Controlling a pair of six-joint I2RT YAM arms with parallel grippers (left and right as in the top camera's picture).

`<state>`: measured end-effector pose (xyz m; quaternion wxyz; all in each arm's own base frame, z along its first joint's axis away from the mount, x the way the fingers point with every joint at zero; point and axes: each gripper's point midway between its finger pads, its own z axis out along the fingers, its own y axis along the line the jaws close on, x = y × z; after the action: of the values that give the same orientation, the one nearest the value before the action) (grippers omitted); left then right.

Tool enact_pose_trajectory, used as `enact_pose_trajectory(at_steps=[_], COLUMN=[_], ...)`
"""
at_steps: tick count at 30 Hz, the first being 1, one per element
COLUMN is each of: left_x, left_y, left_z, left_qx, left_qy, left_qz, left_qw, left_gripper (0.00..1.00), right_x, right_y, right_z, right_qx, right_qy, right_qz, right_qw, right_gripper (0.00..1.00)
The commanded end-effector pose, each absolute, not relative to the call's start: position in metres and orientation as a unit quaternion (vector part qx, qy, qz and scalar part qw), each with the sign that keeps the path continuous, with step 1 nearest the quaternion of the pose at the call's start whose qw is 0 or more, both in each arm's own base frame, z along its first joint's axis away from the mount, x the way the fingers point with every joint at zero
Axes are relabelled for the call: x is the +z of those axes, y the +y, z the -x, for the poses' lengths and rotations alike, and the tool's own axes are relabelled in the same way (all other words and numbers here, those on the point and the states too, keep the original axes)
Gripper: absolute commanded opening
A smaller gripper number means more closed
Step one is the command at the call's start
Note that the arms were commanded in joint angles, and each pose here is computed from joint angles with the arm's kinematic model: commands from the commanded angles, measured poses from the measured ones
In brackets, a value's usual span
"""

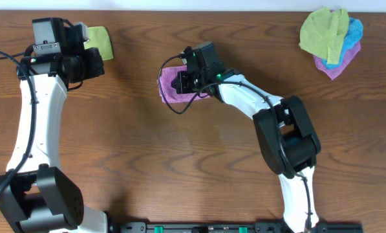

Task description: Fold the cloth

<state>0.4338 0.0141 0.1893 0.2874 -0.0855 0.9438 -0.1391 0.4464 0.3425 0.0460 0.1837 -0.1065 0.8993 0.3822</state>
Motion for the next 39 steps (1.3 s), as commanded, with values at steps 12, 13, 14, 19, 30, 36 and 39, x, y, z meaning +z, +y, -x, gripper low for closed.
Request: enact_pose_trajectory(at_steps=[12,13,14,19,30,36,39], left_x=[0.119,0.112,0.105,0.100,0.064,0.029,0.017], left_y=[-0.036,-0.040,-0.043,-0.064,-0.120,-0.120,-0.120], left_z=[-0.398,-0.395,-0.392,-0.392,-0.415,-0.421,-0.425], left_qx=[-0.273,-0.284,-0.294,-0.355,-0.382,-0.383,-0.387], left_qy=[0.935,0.932,0.930,0.905,0.898,0.899,0.897], left_qz=[0.060,0.059,0.064,0.062,0.075,0.093,0.107], left_qw=[0.218,0.215,0.213,0.224,0.208,0.189,0.184], left_gripper=[0.11,0.24,0.35,0.69,0.76,0.79,0.80], right_x=[0.238,0.248,0.258,0.300,0.319,0.312,0.312], right_y=[0.195,0.180,0.167,0.123,0.069,0.063,0.063], right_z=[-0.411,-0.399,-0.388,-0.341,-0.275,-0.260,-0.258], right_qx=[0.218,0.199,0.185,0.150,0.109,0.102,0.103], right_qy=[0.920,0.923,0.925,0.926,0.938,0.947,0.948], right_qz=[0.132,0.131,0.132,0.119,0.083,0.085,0.085], right_qw=[0.299,0.301,0.304,0.327,0.318,0.292,0.290], right_gripper=[0.21,0.37,0.53,0.74,0.99,0.99,0.99])
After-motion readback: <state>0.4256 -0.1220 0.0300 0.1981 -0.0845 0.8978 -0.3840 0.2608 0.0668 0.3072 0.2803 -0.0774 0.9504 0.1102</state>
